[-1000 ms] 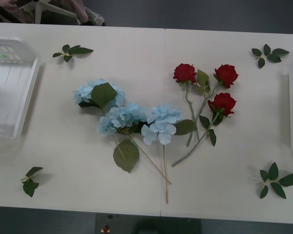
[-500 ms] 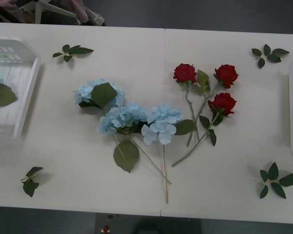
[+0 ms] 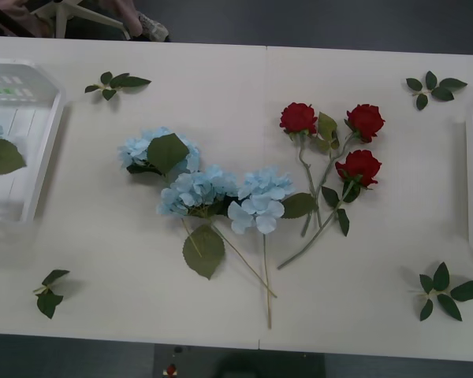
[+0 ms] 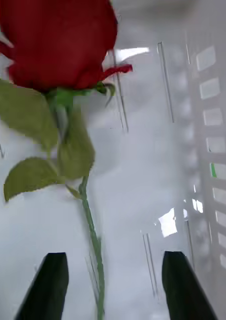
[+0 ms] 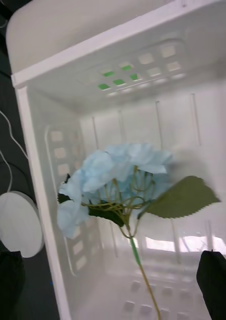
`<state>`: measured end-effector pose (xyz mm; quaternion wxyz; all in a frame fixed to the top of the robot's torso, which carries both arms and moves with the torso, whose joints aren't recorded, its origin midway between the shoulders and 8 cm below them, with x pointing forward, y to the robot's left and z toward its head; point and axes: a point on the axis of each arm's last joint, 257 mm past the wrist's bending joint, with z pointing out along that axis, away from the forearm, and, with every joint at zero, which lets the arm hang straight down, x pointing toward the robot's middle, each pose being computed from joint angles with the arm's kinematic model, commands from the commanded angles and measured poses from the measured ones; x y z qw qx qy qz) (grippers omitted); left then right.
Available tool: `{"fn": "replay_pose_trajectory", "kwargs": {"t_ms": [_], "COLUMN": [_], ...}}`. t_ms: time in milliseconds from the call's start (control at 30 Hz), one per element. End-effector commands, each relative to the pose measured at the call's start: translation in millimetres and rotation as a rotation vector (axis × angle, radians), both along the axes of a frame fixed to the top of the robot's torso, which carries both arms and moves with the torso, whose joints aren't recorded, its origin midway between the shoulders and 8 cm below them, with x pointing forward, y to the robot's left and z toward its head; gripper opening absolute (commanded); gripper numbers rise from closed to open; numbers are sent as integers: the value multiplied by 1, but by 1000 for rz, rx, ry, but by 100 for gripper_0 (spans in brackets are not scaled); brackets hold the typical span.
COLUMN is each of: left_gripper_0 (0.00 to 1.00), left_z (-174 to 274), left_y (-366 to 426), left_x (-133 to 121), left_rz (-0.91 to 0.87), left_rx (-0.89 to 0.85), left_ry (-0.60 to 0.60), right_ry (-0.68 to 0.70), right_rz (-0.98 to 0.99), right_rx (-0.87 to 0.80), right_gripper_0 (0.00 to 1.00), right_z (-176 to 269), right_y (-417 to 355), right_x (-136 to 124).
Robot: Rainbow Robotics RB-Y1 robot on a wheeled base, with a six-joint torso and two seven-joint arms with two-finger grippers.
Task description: Put the red flowers into the right box and the blue flowers into the left box
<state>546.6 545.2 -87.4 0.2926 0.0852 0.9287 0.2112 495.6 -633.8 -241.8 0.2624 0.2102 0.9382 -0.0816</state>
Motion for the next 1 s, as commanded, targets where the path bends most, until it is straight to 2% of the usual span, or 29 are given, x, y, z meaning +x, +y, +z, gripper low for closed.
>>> {"fn": "replay_pose_trajectory", "kwargs": {"t_ms": [33, 233, 333, 433, 467, 600, 767, 1000], "left_gripper_0": [100, 100, 100, 100, 100, 100, 100, 100], "left_z": [36, 41, 31, 22, 7, -21, -48, -90], "left_y": [-29, -72, -95, -107, -122, -144, -175, -235], "left_x": [-11, -31, -38, -41, -47, -62, -80, -104], "left_rz": [-16, -19, -18, -28, -41, -42, -34, 41], "left_rx": [-114, -293, -381, -412, -442, -494, -503, -709], "left_ry": [-14, 32, 17, -6, -41, -116, -194, -230], "right_ry": [-30, -7, -7, -3, 9, 45, 52, 43], "right_rz": [85, 194, 250, 268, 286, 298, 278, 235], "right_rx": [-8, 61, 166, 242, 309, 403, 444, 462], "right_gripper_0": [100, 100, 100, 100, 100, 100, 100, 100], "right_z": [47, 83, 87, 85, 81, 70, 59, 31], "right_y": [16, 69, 112, 140, 172, 230, 281, 342], "right_x": [15, 16, 17, 18, 18, 16, 14, 3]}}
